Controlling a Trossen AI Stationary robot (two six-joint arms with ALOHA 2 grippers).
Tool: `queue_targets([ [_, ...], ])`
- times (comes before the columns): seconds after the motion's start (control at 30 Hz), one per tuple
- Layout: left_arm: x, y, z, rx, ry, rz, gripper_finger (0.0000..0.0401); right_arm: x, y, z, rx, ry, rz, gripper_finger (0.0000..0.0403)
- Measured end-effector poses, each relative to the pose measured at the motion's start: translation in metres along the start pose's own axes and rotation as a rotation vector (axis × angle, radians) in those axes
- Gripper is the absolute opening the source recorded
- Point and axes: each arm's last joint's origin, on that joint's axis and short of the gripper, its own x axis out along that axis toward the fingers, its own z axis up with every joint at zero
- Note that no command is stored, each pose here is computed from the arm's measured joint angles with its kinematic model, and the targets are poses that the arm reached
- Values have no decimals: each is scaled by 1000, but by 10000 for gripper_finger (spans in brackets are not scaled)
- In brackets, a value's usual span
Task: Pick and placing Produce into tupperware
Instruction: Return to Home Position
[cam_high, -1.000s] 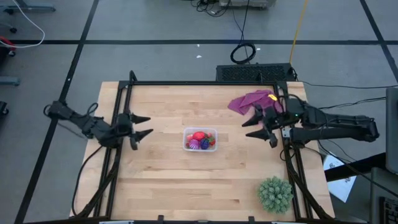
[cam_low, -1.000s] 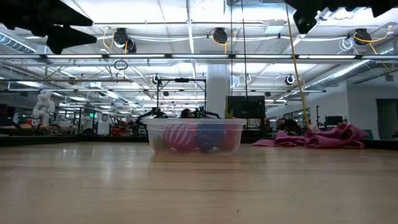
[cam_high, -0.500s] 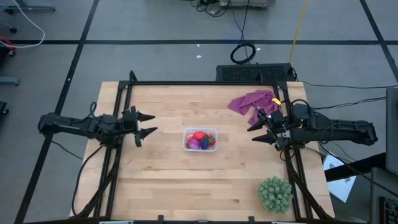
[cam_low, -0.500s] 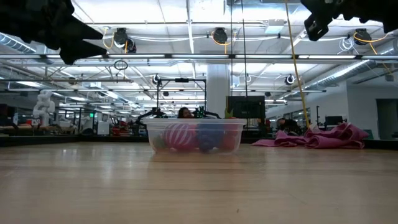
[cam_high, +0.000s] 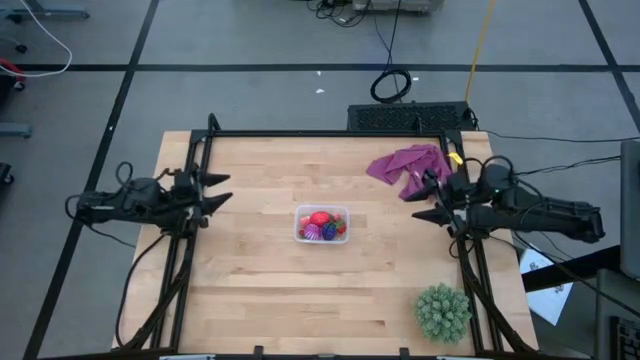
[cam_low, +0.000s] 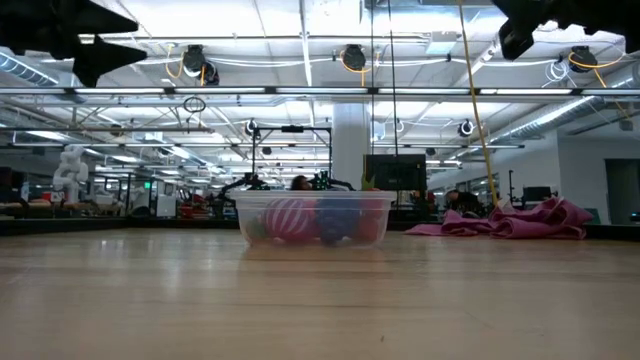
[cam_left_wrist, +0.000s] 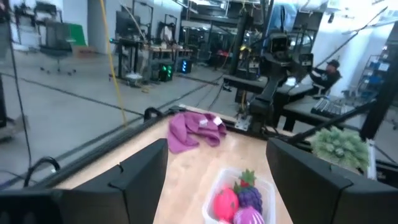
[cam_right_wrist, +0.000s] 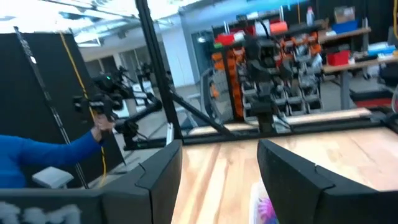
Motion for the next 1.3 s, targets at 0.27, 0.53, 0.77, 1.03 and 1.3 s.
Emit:
queue_targets([
  [0.27,3,-3,-12,20,100,-47,273,-10,-2,-28,7,-90,47,199],
  [0.53,6,-5,-12,36,39,-99,273,-16,-7,-67,16,-141,171,199],
  [0.77,18,-5,-48,64,51,-98,273,-17,-10,-77,26,-85,182,199],
  [1.03,20,0,-64,75,142,-52,273,-19,-25,-90,63,38,35,199],
  [1.3,20,7,-72,62,221,25,274,-24,-34,-96,47,85,-60,199],
])
